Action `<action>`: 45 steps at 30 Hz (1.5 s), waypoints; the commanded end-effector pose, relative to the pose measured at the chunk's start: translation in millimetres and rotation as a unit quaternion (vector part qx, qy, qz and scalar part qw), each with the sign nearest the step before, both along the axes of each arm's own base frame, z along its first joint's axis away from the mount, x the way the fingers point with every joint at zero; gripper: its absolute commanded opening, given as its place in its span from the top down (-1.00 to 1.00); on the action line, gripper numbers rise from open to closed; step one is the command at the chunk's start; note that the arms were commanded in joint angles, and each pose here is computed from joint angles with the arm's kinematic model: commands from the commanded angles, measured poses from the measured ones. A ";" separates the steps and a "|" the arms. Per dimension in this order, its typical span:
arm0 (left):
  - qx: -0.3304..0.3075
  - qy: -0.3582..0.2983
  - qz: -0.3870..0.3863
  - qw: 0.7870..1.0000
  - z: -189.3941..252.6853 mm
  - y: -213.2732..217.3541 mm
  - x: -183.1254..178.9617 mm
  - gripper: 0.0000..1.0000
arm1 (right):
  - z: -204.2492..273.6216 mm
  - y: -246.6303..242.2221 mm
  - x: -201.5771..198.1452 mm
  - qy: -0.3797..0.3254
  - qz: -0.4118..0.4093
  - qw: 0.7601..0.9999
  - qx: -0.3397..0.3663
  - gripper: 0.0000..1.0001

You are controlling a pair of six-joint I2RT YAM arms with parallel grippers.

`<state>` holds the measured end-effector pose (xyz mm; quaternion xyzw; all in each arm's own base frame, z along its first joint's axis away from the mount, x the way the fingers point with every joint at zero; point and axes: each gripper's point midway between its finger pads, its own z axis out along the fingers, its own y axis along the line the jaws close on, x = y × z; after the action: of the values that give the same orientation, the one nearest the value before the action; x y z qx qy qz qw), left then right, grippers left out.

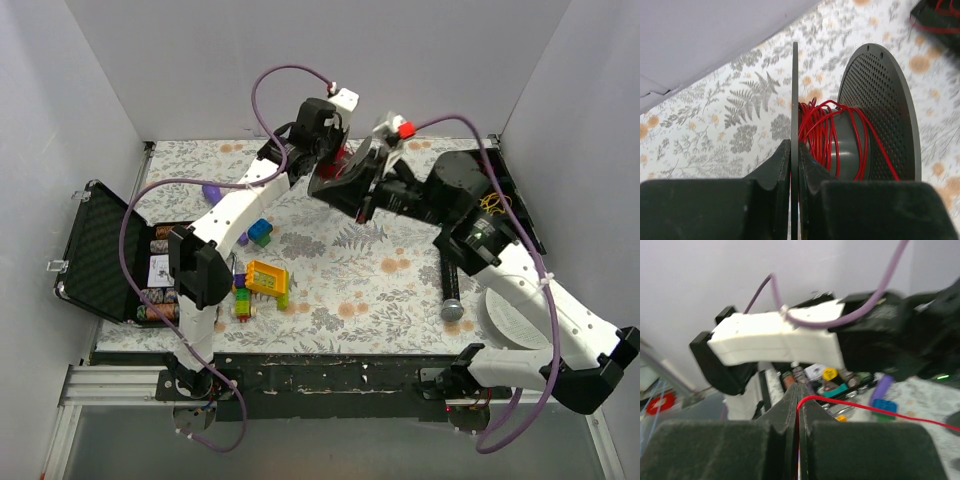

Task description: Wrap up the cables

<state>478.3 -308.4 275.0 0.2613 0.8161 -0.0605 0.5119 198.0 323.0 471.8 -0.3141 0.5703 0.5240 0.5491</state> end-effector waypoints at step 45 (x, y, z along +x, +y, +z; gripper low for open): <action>0.015 -0.009 -0.335 0.942 90.6 36.8 -182.7 1.00 | -190.5 -134.4 108.0 0.115 -0.143 0.968 -0.173 0.97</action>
<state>293.3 -271.9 407.8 0.4712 0.6769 -0.2947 0.4826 313.3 188.9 258.8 -0.2009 0.7549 0.3836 0.4926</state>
